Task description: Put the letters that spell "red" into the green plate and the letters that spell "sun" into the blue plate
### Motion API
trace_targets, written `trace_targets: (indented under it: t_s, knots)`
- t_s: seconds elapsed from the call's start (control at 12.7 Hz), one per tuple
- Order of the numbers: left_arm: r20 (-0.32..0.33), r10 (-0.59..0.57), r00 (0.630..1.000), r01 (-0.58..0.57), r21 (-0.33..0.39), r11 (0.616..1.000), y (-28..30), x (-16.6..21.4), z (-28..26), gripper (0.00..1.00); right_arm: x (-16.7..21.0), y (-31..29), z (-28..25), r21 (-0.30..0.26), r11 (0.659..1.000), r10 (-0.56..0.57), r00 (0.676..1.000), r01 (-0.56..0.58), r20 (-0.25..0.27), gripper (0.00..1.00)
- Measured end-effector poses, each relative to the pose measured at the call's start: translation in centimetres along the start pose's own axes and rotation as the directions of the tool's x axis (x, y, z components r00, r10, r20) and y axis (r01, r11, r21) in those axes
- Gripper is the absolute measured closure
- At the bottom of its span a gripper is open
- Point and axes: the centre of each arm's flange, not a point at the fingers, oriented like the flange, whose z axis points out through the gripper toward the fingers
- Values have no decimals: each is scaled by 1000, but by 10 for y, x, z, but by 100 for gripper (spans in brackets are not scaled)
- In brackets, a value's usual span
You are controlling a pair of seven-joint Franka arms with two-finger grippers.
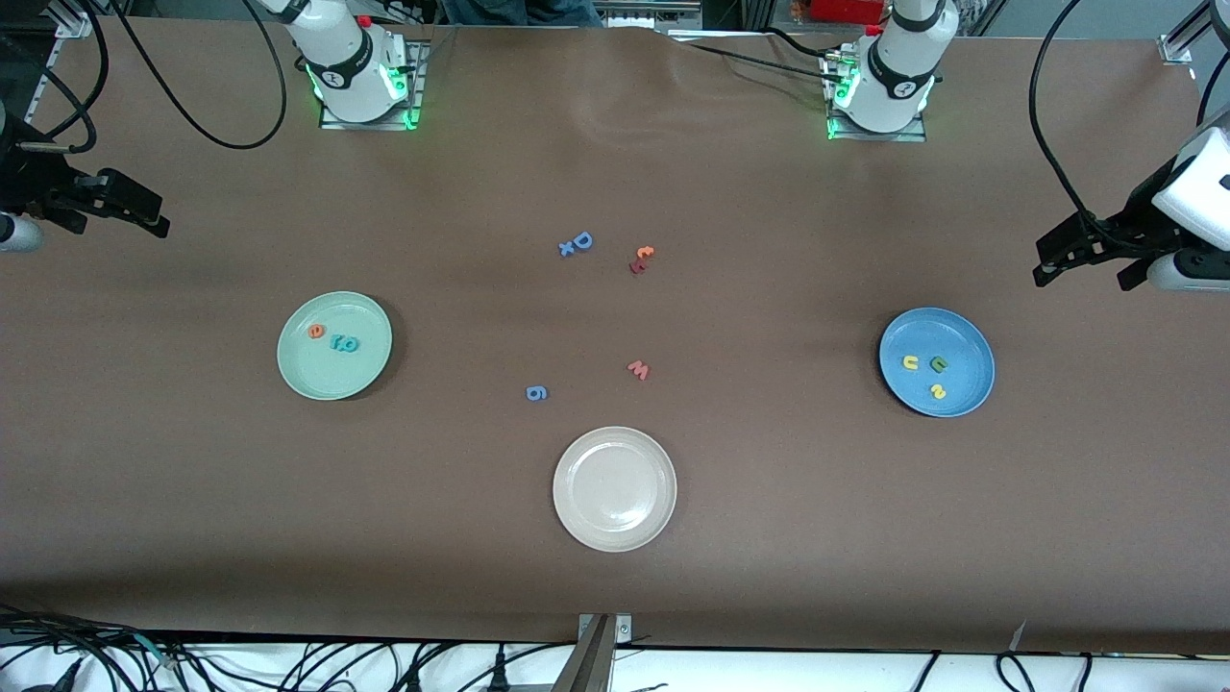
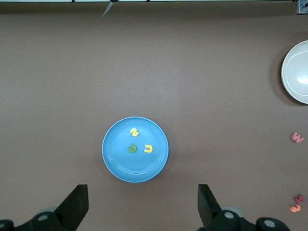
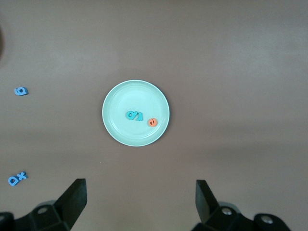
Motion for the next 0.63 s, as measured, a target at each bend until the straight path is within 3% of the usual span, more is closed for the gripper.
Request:
trace_targets:
  t_s: [0.63]
  knots:
    - [-24,48,999,-48,8,999,-28,4,2,0,0,0,0,0,1000,0,1000,0,0,0]
